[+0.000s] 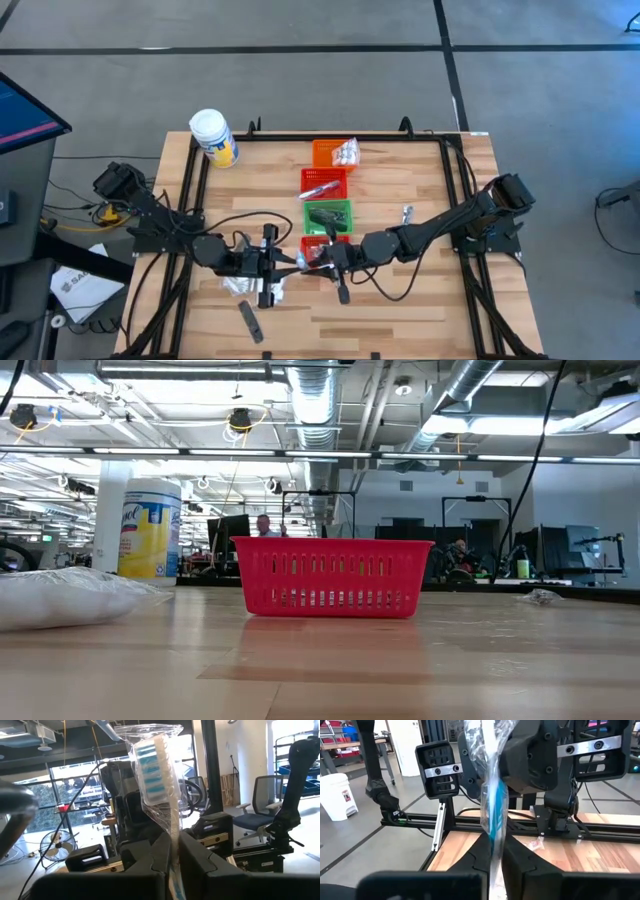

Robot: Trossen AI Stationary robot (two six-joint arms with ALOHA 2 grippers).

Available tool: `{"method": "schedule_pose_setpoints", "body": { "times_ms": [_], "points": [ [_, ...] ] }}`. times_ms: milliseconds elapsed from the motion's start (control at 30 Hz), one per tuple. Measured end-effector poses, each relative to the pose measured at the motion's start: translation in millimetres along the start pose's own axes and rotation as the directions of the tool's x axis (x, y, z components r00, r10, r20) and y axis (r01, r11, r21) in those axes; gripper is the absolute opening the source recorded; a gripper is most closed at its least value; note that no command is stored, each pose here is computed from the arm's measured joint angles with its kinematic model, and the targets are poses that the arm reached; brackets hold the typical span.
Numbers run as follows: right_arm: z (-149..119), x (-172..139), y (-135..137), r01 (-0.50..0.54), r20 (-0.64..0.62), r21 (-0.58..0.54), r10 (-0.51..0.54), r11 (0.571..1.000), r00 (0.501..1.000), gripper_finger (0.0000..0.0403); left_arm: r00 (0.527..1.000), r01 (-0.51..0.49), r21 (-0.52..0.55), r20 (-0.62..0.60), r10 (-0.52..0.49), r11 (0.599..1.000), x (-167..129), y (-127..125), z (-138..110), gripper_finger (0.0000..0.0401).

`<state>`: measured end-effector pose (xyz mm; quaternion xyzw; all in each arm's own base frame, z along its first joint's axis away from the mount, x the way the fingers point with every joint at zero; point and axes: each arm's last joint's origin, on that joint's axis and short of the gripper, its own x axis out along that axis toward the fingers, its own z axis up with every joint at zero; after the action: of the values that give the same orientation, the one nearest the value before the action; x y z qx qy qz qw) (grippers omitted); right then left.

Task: Pick & Place Travel size toiletries
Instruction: Put the blue toothbrush into the top red basket

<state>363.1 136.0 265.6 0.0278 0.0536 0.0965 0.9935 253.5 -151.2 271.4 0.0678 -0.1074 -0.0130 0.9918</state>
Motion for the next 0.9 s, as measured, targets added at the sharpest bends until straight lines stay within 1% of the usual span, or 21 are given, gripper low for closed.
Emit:
{"method": "schedule_pose_setpoints", "body": {
  "times_ms": [67,233,400,500,600,667,733,900],
  "points": [
    [0.0,0.0,0.1,0.000,0.000,0.000,0.000,1.000,1.000,0.0011,1.000,0.000,0.000,0.000,0.000,1.000,0.0,0.0,0.0,0.0025],
    [0.0,0.0,-0.1,0.000,0.000,0.011,0.000,1.000,1.000,0.0026,1.000,0.001,0.002,-0.001,-0.001,1.000,-0.1,-0.2,-0.1,0.0031],
    [-0.3,0.0,0.0,-0.004,-0.002,0.001,0.004,1.000,1.000,0.0009,1.000,0.008,0.005,-0.004,-0.008,1.000,-1.1,-2.2,0.1,0.0030],
    [-0.3,0.0,0.1,-0.004,-0.002,-0.001,0.004,1.000,1.000,0.0012,1.000,0.006,0.004,-0.006,-0.006,1.000,-2.3,-4.0,0.5,0.0036],
    [-0.4,0.0,-0.3,0.002,-0.002,-0.001,-0.002,1.000,1.000,0.0015,0.998,-0.054,0.015,-0.026,0.054,0.998,-5.7,-7.7,1.7,0.0046],
    [-0.2,0.0,-0.9,0.013,0.000,-0.001,-0.013,1.000,1.000,0.0010,0.993,-0.105,0.032,-0.042,0.106,0.994,-10.1,-10.3,4.6,0.0056],
    [-0.1,0.0,-0.9,0.013,0.001,-0.004,-0.013,1.000,1.000,0.0009,0.989,-0.142,0.025,-0.045,0.143,0.990,-13.7,-11.9,8.2,0.0070],
    [0.3,0.0,-0.8,0.013,0.005,-0.004,-0.013,1.000,1.000,0.0009,0.985,-0.163,0.011,-0.057,0.163,0.987,-23.1,-15.2,17.7,0.0107]
  ]
}}
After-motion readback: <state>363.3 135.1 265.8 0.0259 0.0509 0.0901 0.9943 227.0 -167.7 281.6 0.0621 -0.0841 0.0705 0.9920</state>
